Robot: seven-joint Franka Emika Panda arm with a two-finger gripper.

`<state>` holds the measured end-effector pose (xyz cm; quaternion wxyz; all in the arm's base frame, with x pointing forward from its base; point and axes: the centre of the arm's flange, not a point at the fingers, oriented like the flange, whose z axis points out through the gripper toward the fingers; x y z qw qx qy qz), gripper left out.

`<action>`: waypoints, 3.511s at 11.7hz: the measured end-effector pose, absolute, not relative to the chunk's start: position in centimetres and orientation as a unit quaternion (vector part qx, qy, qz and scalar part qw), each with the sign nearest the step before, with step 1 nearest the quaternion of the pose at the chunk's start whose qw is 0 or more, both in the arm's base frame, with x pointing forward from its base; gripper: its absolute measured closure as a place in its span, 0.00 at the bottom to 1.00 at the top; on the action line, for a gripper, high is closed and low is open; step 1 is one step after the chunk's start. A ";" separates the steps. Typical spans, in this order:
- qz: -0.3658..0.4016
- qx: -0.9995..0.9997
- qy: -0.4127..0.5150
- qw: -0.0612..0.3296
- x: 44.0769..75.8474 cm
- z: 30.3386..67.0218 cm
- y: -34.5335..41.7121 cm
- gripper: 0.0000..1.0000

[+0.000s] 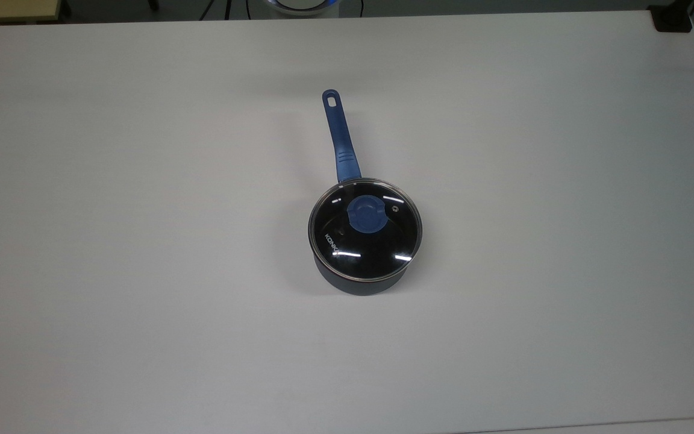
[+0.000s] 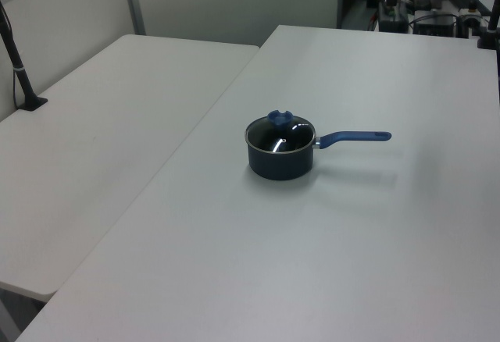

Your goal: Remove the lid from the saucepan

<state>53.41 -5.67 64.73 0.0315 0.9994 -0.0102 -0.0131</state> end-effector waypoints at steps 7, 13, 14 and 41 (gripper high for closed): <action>-0.013 0.999 -0.010 0.031 53.4 64.7 -5.7 0.00; -0.015 0.999 0.034 0.030 53.4 64.7 -5.6 0.00; -0.015 0.998 0.049 0.029 53.4 64.7 -5.6 0.00; 0.114 0.993 -0.030 -0.003 69.1 43.2 15.4 0.00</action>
